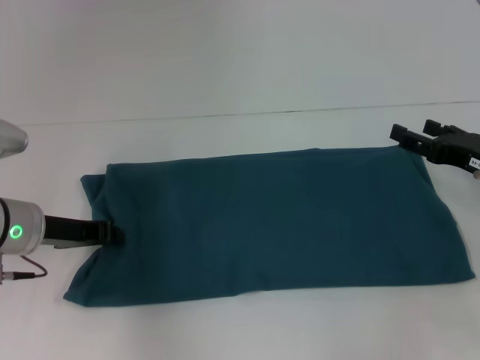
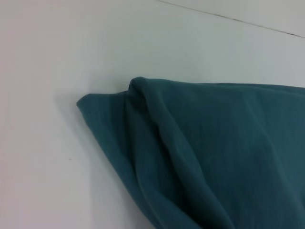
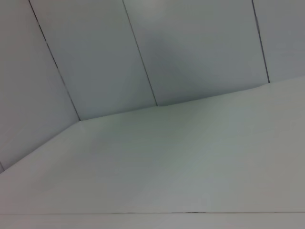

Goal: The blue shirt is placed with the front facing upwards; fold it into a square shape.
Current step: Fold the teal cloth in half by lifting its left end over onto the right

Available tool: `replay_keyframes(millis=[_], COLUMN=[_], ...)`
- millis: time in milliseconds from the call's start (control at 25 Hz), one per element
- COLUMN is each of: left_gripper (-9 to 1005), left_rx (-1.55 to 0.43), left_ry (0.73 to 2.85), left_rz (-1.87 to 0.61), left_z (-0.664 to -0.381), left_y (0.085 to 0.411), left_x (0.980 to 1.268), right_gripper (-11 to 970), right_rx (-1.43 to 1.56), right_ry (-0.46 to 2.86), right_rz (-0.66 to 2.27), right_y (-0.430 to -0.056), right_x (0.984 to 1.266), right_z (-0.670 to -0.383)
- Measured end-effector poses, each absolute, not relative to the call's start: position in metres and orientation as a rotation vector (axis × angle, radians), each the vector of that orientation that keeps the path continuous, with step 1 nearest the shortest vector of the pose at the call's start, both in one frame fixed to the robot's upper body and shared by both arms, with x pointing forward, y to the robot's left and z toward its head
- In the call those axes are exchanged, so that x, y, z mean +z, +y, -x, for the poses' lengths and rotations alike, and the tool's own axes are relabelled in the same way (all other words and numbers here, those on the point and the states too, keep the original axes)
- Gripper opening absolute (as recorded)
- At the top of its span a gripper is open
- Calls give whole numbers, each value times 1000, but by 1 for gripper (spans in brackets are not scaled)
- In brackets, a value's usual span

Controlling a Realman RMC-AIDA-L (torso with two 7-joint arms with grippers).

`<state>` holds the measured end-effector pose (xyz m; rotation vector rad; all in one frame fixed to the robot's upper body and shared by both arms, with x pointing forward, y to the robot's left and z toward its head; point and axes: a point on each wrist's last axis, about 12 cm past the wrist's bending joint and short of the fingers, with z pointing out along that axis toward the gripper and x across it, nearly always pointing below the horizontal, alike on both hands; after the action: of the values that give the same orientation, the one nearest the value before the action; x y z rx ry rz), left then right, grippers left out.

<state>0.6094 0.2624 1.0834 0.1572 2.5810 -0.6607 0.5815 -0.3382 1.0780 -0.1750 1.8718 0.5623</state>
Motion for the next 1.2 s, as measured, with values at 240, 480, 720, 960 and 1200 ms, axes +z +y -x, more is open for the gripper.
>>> replay_keyframes(millis=[240,480,720,960,1200], left_gripper=[78,62,62,62,61], left_rx=[-657,-628,-587,-570,-554], left_ry=[2570,2548,2527,2524,2508], left_rz=[-148,-123,-85,-63,-28], left_z=[-610,-610,-609,-607,-608], left_y=[264,270,282,287,293], left_x=[1085,1087,1089,1088,1088], right_gripper=[871,872,872,873,874], right_rx=[563,567,568,570,567], right_ry=[1871,1870,1870,1868,1868], right_rz=[177,175,184,191,190], right_y=[-338,-338,-336,-334,-334], right_x=[1078,1079,1079,1079,1080], right_z=[-582,-582,-582,-584,-585])
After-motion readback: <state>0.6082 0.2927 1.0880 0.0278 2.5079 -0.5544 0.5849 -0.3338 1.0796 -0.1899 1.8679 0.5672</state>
